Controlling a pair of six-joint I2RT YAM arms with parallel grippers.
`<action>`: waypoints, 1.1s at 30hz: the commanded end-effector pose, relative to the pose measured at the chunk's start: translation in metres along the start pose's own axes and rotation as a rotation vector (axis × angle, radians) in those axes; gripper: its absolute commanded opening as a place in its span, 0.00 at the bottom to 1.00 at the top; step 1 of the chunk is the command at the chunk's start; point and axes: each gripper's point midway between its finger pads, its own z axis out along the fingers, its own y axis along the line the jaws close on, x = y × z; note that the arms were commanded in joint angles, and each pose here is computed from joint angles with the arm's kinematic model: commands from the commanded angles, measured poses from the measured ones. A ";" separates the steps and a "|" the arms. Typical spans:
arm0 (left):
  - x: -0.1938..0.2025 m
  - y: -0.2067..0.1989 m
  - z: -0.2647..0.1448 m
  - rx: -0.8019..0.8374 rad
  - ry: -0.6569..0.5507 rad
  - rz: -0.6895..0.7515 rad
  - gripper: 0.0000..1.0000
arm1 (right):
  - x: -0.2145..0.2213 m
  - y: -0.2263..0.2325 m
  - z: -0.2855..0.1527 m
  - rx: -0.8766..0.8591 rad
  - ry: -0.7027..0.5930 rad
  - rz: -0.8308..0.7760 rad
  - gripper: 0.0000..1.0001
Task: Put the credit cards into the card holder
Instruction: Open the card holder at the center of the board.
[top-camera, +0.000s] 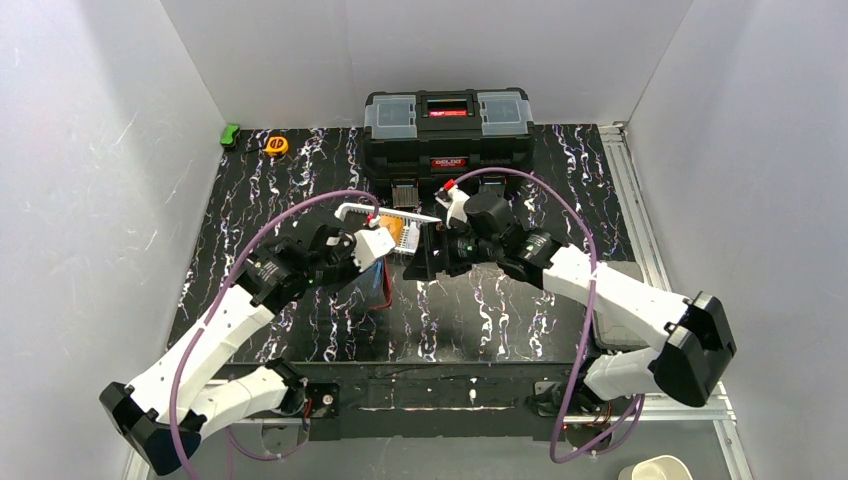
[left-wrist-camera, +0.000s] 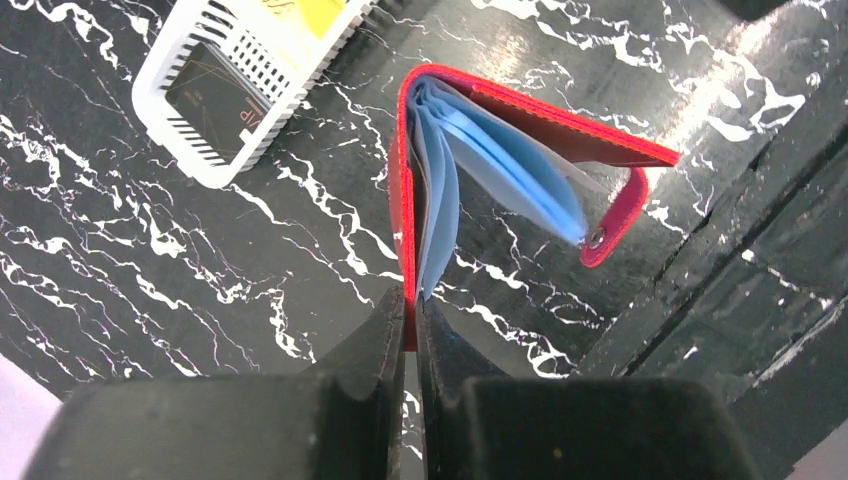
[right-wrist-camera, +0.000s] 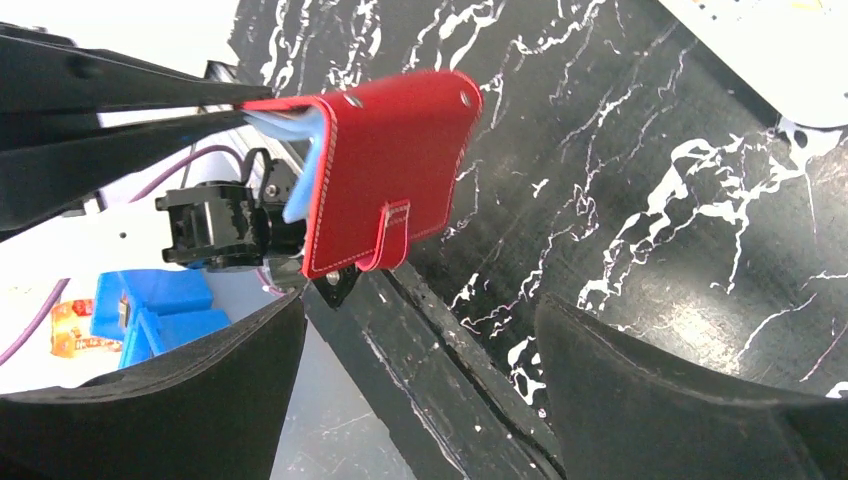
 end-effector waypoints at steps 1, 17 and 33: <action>-0.017 0.012 -0.004 -0.080 -0.043 -0.074 0.00 | -0.010 0.008 0.004 -0.018 -0.031 0.032 0.90; -0.041 0.002 0.020 -0.034 -0.069 -0.126 0.00 | -0.014 0.019 0.026 -0.099 -0.016 0.018 0.91; -0.054 0.001 0.021 -0.021 -0.068 -0.199 0.00 | -0.016 0.011 0.041 0.133 -0.069 -0.181 0.90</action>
